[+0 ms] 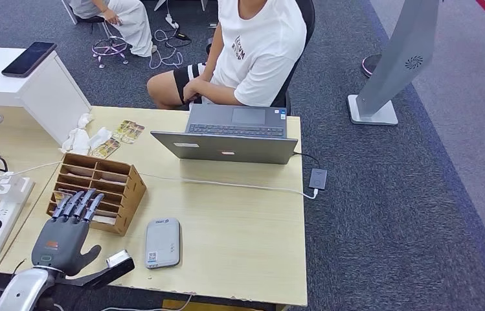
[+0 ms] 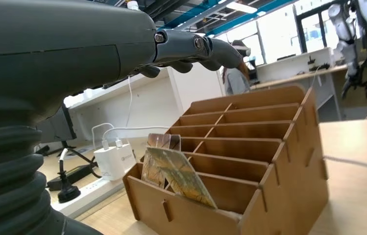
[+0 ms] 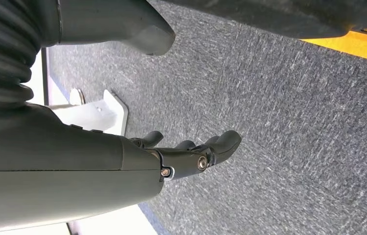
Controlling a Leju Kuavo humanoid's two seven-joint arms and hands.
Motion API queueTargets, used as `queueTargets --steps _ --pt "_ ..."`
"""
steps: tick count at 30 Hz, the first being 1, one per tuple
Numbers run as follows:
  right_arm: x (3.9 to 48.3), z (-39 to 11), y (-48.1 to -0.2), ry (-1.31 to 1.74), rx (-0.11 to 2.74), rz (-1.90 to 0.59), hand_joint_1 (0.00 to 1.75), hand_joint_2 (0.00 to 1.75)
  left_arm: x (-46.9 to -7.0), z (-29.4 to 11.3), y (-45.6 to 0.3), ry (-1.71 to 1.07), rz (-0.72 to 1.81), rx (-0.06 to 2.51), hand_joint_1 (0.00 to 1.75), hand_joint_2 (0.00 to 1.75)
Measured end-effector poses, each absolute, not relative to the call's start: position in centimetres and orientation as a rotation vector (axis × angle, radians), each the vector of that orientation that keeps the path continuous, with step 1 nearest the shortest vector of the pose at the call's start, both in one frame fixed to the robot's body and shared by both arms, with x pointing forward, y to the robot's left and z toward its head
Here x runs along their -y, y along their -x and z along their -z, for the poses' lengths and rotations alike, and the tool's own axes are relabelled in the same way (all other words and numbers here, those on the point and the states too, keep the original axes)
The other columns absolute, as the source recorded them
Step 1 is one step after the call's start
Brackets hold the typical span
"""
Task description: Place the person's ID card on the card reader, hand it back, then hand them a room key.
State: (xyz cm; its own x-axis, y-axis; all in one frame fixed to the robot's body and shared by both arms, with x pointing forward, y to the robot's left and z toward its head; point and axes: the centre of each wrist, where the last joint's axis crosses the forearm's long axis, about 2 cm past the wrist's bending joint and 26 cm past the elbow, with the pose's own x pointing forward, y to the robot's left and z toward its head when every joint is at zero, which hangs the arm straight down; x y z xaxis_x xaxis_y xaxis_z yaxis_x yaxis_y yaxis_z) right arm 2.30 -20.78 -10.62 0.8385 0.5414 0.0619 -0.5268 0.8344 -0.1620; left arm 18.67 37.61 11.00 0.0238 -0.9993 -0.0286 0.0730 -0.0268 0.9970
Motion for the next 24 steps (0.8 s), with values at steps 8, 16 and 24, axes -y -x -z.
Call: queueTargets --steps 8,16,24 --pt "20.7 10.6 -2.4 0.141 0.106 -0.567 0.0 1.75 -38.4 -10.5 -20.3 -1.207 1.248 1.062 0.0 1.75" --pt "20.7 10.6 -2.4 0.141 0.103 -0.568 0.0 1.75 -38.6 -10.5 -21.3 -1.203 1.244 1.03 0.0 1.75" --pt "20.7 10.6 -2.5 0.142 0.103 -0.581 0.0 1.75 -38.6 -10.3 -22.4 -1.206 1.218 1.008 0.0 1.75"
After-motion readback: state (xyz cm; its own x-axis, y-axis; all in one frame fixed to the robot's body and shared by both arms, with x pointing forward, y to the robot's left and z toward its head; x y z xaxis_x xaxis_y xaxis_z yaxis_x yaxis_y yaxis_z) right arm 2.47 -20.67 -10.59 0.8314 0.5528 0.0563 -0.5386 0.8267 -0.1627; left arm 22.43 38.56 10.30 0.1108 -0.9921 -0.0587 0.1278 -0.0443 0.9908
